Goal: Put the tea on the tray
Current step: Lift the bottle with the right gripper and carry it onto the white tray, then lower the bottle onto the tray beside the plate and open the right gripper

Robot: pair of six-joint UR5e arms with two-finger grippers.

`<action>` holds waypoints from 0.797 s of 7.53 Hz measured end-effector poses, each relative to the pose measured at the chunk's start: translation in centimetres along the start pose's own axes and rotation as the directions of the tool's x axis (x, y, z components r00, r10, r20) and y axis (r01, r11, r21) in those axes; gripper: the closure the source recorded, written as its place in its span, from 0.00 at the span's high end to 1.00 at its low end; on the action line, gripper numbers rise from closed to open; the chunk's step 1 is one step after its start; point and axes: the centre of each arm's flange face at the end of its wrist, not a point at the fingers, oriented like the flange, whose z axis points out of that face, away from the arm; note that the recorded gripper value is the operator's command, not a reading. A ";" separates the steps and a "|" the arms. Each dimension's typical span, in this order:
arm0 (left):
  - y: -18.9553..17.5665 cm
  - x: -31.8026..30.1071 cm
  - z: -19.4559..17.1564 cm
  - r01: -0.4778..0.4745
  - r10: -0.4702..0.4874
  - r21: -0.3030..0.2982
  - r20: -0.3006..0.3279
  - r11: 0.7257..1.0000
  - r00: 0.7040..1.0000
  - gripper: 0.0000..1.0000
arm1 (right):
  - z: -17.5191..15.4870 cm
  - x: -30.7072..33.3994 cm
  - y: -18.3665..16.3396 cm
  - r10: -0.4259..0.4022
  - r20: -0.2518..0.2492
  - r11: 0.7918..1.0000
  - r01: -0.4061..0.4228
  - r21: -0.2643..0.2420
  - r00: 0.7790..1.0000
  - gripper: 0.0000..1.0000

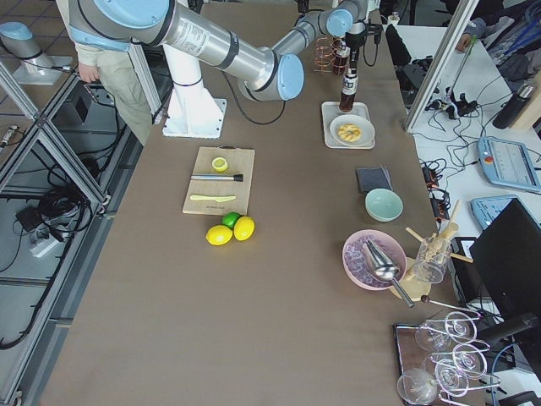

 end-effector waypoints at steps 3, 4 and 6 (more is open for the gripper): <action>-0.2 -0.2 0.2 0.005 -0.005 -0.001 0.002 1.000 1.000 0.96 | 1.8 -0.4 -1.0 -0.005 0.005 1.000 0.005 -0.010 1.000 0.98; -0.2 -0.1 0.2 0.007 -0.007 0.000 0.002 1.000 1.000 0.96 | 1.9 -0.6 -0.8 -0.008 0.006 1.000 0.008 -0.013 1.000 0.98; 0.0 -0.1 0.1 0.009 -0.009 0.002 0.001 1.000 1.000 0.96 | 1.7 -1.1 -0.4 -0.006 0.009 1.000 0.006 -0.017 1.000 0.99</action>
